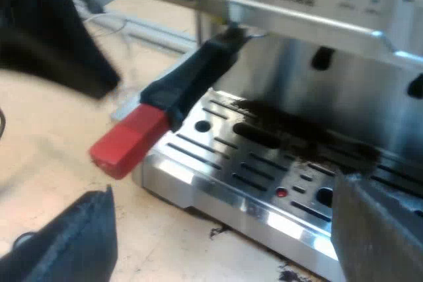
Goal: Put the handle in the coffee machine
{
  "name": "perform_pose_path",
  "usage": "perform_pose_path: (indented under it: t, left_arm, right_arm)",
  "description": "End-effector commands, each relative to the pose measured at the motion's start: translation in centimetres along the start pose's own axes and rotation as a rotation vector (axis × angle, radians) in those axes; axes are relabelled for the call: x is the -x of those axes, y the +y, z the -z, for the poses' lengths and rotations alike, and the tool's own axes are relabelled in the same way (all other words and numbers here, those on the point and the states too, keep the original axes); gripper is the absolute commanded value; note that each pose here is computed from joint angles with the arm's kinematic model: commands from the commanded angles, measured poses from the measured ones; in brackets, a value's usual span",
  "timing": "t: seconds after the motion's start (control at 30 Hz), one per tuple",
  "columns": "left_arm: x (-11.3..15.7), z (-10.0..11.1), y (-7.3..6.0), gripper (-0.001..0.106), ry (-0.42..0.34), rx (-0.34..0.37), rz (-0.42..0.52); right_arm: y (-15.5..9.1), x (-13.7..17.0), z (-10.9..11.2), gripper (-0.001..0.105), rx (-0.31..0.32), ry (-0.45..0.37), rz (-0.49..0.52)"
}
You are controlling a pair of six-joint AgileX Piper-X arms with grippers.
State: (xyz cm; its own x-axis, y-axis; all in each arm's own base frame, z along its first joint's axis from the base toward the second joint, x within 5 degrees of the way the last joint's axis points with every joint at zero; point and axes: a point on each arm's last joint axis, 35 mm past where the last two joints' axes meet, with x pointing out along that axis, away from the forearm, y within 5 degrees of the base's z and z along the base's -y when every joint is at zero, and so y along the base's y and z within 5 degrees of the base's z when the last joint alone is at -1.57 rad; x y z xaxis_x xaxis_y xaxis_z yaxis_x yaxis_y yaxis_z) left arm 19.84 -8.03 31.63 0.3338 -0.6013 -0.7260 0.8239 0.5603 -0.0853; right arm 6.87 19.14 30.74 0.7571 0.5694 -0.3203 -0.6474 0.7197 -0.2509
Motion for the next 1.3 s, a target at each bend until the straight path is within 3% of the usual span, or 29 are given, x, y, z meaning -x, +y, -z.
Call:
perform_pose_path:
  t: [0.03, 0.07, 0.17, 0.3, 0.47, 0.53, 0.63, 0.77, 0.9, 0.97, 1.07, 1.3]
  left_arm:
    - [2.6, 0.4, 0.4, 0.034, -0.053, 0.068, -0.077]
    - [3.5, 0.7, 0.5, 0.046, -0.072, 0.095, -0.117]
    - [5.6, 1.3, 0.5, 0.058, -0.119, 0.122, -0.194]
    - [8.0, 1.7, -0.3, 0.058, -0.184, 0.138, -0.279]
    - [11.5, 0.7, -0.8, 0.058, -0.32, 0.332, -0.367]
    - [12.8, -0.1, -1.0, 0.058, -0.368, 0.35, -0.394]
    - [15.0, -1.4, -1.6, 0.058, -0.427, 0.316, -0.437]
    - [16.9, -2.7, -2.4, 0.058, -0.507, 0.311, -0.466]
    - [17.7, -3.0, -2.8, 0.058, -0.532, 0.328, -0.497]
    - [18.0, -2.7, -3.1, 0.058, -0.526, 0.342, -0.556]
    - [18.6, -2.5, -3.8, 0.058, -0.534, 0.345, -0.618]
    - [20.0, -1.5, -6.5, 0.058, -0.59, 0.307, -0.661]
  right_arm:
    - [-0.3, 0.3, -1.1, 0.07, -0.012, -0.022, -0.023]
    - [-0.5, 0.3, -1.4, 0.07, -0.016, -0.02, -0.039]
    - [-1.4, 0.1, -2.1, 0.07, -0.03, -0.002, -0.078]
    - [-3.4, 0.0, -3.4, 0.07, -0.061, 0.033, -0.1]
    - [-8.0, 0.0, -4.7, 0.07, -0.139, 0.115, -0.074]
    - [-9.8, 0.2, -5.1, 0.07, -0.172, 0.137, -0.028]
    - [-12.9, 0.8, -5.2, 0.07, -0.224, 0.175, 0.086]
    - [-16.9, 2.2, -4.3, 0.07, -0.24, 0.214, 0.255]
    - [-19.5, 3.7, -3.4, 0.07, -0.305, 0.223, 0.38]
    - [-20.8, 5.1, -2.7, 0.07, -0.311, 0.255, 0.473]
    - [-21.9, 6.9, -1.5, 0.07, -0.318, 0.326, 0.567]
    - [-21.2, 10.0, -0.6, 0.07, -0.343, 0.356, 0.583]
